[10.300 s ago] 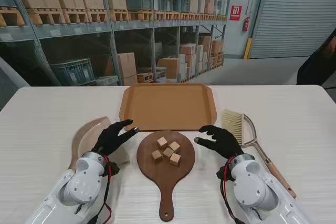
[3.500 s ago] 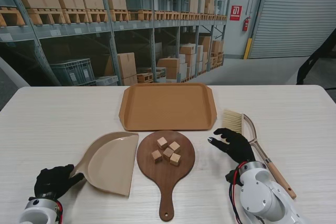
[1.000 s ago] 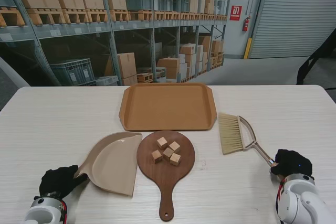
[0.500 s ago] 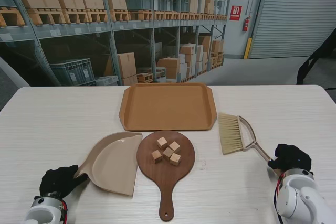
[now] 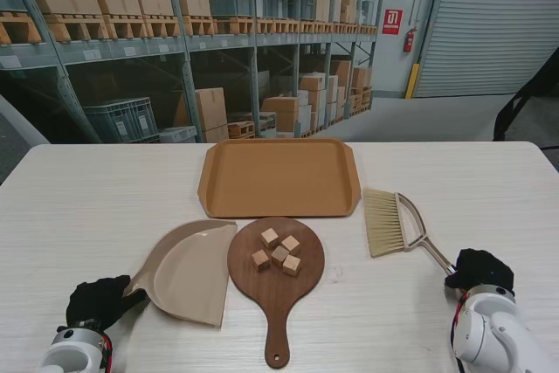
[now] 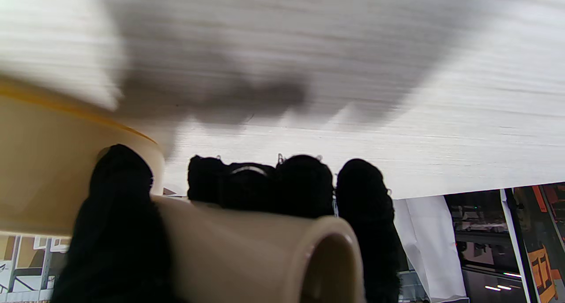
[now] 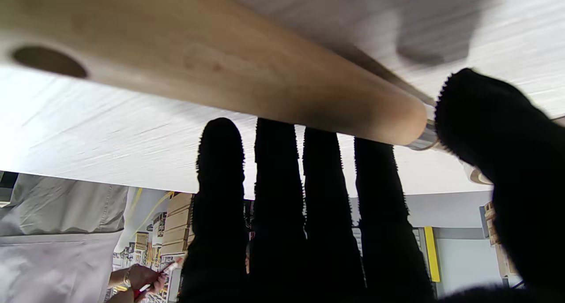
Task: Sweep wood blocks off a wooden cutting board into a dustpan and pour them into a container
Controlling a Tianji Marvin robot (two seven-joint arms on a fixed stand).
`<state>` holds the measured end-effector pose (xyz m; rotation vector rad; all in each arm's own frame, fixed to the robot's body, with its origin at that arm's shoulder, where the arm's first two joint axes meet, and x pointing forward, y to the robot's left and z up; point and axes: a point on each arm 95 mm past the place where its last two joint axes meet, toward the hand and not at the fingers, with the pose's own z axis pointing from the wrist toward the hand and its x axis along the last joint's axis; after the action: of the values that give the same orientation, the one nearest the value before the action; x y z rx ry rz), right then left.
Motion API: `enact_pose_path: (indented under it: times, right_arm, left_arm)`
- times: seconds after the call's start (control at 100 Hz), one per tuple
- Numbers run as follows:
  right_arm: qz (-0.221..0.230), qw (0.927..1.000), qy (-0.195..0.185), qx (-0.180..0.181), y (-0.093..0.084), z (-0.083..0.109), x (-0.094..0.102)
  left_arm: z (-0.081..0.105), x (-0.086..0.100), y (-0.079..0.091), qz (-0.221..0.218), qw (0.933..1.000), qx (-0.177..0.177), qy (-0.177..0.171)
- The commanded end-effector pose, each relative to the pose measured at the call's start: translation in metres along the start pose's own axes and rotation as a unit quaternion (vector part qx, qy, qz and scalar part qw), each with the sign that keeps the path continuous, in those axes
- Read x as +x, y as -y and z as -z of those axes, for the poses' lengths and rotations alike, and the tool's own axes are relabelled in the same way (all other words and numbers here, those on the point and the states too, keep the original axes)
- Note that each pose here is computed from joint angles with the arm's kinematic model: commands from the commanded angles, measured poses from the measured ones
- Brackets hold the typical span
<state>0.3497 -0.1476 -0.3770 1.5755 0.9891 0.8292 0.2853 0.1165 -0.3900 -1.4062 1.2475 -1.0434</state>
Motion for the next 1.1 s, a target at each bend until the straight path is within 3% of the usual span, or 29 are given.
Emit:
enact_pose_path:
  times: [0.0, 0.73, 1.09]
  right_arm:
    - [0.002, 0.9997, 0.006, 0.024, 0.014, 0.003, -0.002]
    - [0.015, 0.999, 0.029, 0.033, 0.042, -0.014, 0.003]
    - [0.013, 0.9987, 0.037, 0.033, 0.046, -0.015, 0.003]
  left_arm:
    - [0.003, 0.001, -0.005, 0.0, 0.9999, -0.015, 0.0]
    - [0.003, 0.002, -0.006, 0.001, 0.9999, -0.016, 0.002]
    - [0.003, 0.002, -0.006, 0.001, 0.9998, -0.019, 0.001]
